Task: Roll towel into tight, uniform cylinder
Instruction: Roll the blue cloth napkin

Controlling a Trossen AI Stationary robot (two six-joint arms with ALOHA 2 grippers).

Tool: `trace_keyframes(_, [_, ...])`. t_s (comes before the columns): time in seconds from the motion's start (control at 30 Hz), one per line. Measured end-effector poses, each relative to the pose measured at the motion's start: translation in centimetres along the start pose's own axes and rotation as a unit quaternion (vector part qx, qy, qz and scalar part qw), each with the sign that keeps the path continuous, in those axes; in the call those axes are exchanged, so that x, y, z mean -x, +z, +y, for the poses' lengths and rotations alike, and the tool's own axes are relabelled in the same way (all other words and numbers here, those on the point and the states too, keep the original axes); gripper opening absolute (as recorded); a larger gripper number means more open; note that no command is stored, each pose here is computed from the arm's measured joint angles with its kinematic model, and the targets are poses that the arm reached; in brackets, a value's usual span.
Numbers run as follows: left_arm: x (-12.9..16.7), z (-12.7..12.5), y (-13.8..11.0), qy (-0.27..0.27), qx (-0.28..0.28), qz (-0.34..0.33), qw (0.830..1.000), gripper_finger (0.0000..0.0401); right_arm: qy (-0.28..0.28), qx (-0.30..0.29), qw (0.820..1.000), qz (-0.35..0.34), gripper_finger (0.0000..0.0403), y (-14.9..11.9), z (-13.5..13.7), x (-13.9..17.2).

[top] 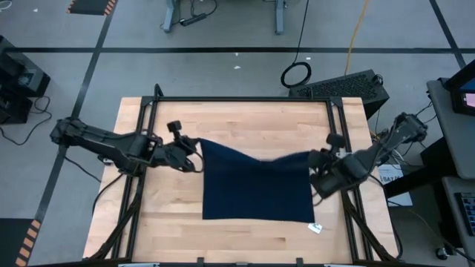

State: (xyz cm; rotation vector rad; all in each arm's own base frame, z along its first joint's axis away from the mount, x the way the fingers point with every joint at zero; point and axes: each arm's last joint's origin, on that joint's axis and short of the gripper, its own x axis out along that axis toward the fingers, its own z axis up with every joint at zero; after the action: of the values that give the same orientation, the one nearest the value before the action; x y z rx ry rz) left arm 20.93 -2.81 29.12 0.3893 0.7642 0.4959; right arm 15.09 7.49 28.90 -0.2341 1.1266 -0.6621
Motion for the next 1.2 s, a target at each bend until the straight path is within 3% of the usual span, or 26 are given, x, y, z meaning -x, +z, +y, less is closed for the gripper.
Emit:
trace_keyframes(0.13, [1.4, 1.1, -0.6, -0.014, 0.043, -0.008, 0.999, 0.0004, 0.000, -0.008, 1.000, -0.003, 0.0000, 0.9, -0.9, -0.7])
trace_keyframes(0.43, [3.6, -0.3, -0.8, -0.143, 0.094, -0.029, 0.985, 0.0004, 0.039, -0.001, 0.999, 0.012, 0.0000, 1.7, -0.5, -1.3])
trace_keyframes(0.67, [4.7, -2.5, -0.8, -0.194, 0.090, -0.033, 0.976, 0.0004, 0.101, -0.002, 0.994, 0.048, 0.0000, 1.2, 0.3, -0.7])
trace_keyframes(1.2, [6.4, -4.6, -0.2, -0.270, 0.094, -0.067, 0.956, 0.0004, 0.177, -0.002, 0.980, 0.094, 0.0000, -0.1, 1.6, 0.6])
